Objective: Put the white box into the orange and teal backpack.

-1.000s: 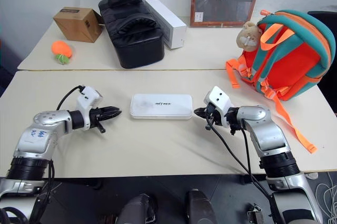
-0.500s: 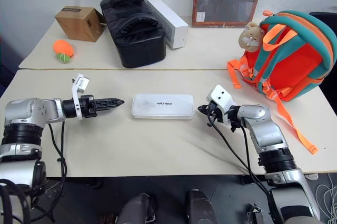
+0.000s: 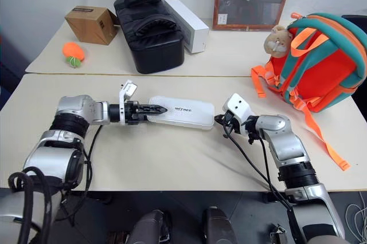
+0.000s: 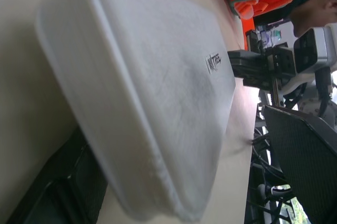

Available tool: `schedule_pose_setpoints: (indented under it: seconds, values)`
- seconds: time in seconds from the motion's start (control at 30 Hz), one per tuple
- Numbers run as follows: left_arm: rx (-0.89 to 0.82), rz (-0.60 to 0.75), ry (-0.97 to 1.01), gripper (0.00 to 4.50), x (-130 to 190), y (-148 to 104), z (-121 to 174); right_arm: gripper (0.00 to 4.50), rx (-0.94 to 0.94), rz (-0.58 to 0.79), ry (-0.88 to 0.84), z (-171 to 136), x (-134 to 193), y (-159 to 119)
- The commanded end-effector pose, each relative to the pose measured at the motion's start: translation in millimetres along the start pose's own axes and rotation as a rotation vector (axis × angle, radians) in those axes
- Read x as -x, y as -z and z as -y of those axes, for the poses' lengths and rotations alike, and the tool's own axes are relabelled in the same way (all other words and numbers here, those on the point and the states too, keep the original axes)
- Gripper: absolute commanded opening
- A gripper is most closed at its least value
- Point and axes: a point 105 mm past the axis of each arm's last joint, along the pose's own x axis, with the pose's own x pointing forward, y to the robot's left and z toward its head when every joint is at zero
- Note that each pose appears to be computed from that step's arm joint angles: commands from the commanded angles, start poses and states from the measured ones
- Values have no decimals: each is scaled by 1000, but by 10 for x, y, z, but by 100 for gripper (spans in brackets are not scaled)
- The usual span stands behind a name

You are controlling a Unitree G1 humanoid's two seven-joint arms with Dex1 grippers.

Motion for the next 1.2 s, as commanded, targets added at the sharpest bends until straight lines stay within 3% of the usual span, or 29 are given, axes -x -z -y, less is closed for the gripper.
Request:
schedule_pose_setpoints:
  seconds: [0.03,0.1,0.33,0.43,0.6,0.8,1.0,1.2]
  values:
    - [-18,-15,39,449,-118,-36,88,0,44,30,6,-35,7,-83]
    - [-23,-19,66,449,-128,-65,144,0,46,30,7,-52,3,-77]
    - [-36,7,124,306,2,-163,241,0,48,22,12,-83,35,-31]
    - [-36,19,156,274,48,-182,280,0,50,23,10,-99,50,-26]
    - [3,78,254,142,160,-243,415,0,47,36,34,-82,131,-42]
    - [34,111,341,140,302,-183,553,0,-12,40,124,19,381,-3]
    - [-6,182,349,140,388,-214,711,0,-131,56,316,262,901,93]
    - [-178,280,392,140,543,-183,1156,188,-316,134,580,583,1620,90]
